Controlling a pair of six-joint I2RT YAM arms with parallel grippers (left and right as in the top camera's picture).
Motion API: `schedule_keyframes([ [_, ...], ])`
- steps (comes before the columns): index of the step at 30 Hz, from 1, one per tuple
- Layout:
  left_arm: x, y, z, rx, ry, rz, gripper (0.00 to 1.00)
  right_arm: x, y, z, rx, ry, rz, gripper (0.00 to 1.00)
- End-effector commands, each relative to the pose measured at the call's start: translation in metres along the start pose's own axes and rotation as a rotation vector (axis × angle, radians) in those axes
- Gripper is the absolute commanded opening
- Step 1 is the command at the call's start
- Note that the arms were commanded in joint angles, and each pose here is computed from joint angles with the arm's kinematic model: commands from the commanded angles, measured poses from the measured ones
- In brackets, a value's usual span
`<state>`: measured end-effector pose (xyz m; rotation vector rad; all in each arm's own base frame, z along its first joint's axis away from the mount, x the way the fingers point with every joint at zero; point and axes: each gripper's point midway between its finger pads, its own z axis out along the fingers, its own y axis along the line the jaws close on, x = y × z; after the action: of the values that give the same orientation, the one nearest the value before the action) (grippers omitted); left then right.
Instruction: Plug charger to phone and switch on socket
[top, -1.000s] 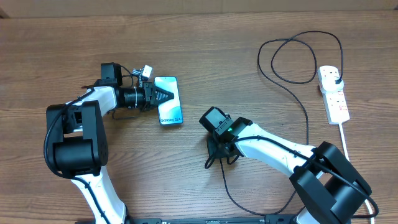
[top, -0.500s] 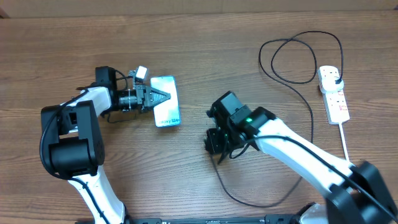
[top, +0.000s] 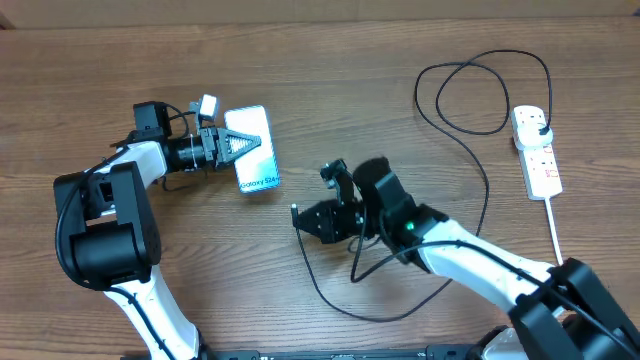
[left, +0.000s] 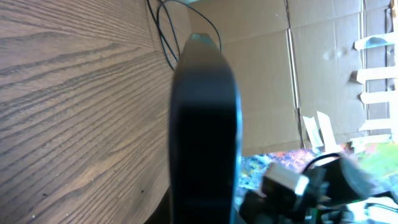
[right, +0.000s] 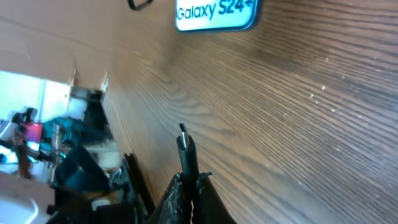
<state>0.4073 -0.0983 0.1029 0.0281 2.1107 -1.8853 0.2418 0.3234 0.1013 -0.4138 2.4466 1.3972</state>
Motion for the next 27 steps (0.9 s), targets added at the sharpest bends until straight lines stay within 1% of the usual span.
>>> schedule_keyframes([
  [1,-0.001,-0.025,0.000,0.076,0.013,0.010,0.04,0.018,-0.013,0.006,-0.021,0.017,0.105,0.04],
  [7,0.003,-0.031,0.007,0.107,0.037,0.017,0.04,0.029,-0.011,0.026,-0.168,0.081,0.115,0.04],
  [11,0.006,-0.032,0.014,0.112,0.055,0.024,0.04,0.016,-0.008,0.029,-0.219,0.030,0.067,0.04],
  [16,0.011,-0.034,0.023,0.119,0.080,0.032,0.04,0.009,-0.013,0.026,-0.208,0.006,0.075,0.04],
  [21,0.014,-0.037,0.032,0.125,0.103,0.042,0.04,0.005,-0.010,0.025,-0.221,-0.013,0.035,0.04],
  [27,0.020,-0.039,0.042,0.129,0.133,-0.002,0.04,-0.003,-0.018,0.021,-0.205,-0.040,0.046,0.04],
])
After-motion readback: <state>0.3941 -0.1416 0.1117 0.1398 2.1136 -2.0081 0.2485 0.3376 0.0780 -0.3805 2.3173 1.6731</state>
